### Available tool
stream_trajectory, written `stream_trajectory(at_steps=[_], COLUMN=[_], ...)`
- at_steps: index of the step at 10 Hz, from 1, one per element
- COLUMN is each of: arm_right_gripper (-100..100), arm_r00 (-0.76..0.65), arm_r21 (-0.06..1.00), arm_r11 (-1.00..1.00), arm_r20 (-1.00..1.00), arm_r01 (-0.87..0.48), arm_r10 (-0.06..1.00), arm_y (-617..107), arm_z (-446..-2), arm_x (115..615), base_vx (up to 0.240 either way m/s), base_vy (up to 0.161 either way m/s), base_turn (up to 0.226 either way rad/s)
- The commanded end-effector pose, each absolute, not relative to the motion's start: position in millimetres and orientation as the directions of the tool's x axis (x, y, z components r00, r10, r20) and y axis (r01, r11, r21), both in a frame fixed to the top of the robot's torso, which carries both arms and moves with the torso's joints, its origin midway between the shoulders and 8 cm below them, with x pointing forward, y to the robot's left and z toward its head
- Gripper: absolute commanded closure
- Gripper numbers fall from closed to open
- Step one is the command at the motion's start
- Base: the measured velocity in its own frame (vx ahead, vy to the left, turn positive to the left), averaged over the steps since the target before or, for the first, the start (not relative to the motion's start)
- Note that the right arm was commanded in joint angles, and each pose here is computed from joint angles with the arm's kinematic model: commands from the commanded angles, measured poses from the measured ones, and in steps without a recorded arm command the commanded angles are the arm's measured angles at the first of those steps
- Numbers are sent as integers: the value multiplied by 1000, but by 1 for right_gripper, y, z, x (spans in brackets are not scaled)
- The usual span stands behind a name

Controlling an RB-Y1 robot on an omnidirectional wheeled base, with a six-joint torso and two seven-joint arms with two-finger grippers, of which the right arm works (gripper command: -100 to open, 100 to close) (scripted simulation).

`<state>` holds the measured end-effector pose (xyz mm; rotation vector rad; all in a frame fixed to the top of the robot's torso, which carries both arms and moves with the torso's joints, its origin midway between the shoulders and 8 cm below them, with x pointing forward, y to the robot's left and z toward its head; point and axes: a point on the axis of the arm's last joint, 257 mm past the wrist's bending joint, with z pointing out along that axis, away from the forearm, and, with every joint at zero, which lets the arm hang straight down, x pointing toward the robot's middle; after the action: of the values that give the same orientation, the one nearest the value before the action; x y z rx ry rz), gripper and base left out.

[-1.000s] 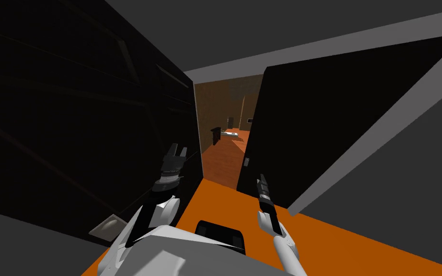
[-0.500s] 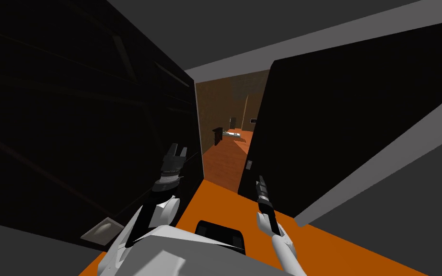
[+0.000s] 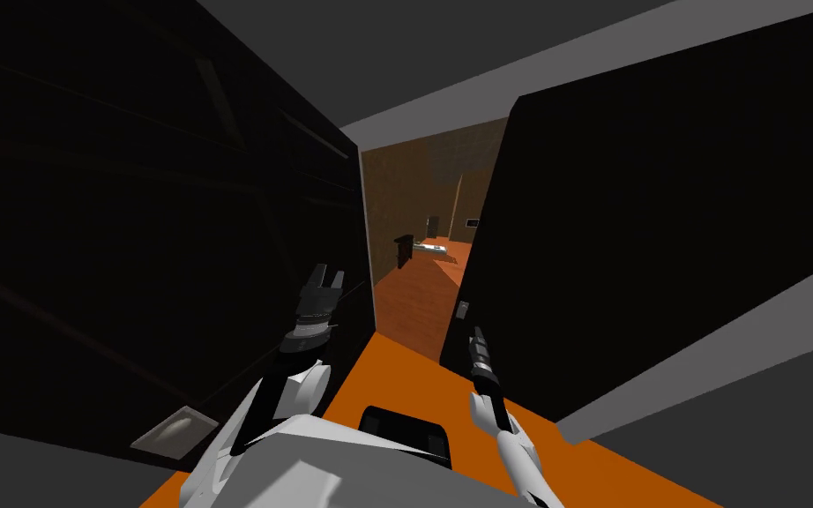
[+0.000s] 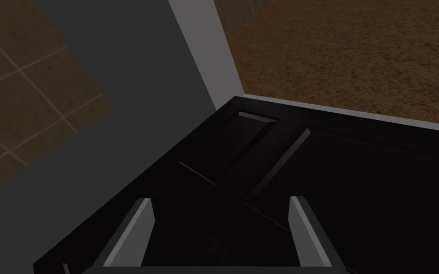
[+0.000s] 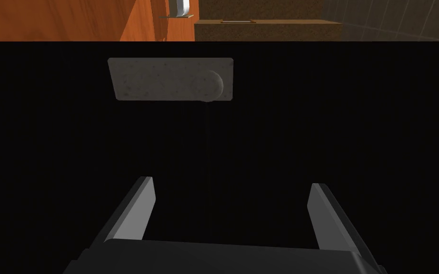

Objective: Pull the door open

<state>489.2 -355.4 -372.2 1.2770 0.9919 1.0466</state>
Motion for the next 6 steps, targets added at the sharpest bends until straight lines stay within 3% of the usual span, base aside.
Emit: stream_trajectory(at_steps=[1,6], arm_right_gripper=[-100,-100], arm_r00=[245,260], arm_r21=[999,1000], arm_r11=[7,1], arm_r20=[2,1], arm_r01=[-36,-4], arm_r10=[969,966], arm_y=[-355,-366], arm_z=[-377,-390], arm_x=[489,481], base_vx=[60,76], base_vy=[-46,-20], base_turn=[41,73])
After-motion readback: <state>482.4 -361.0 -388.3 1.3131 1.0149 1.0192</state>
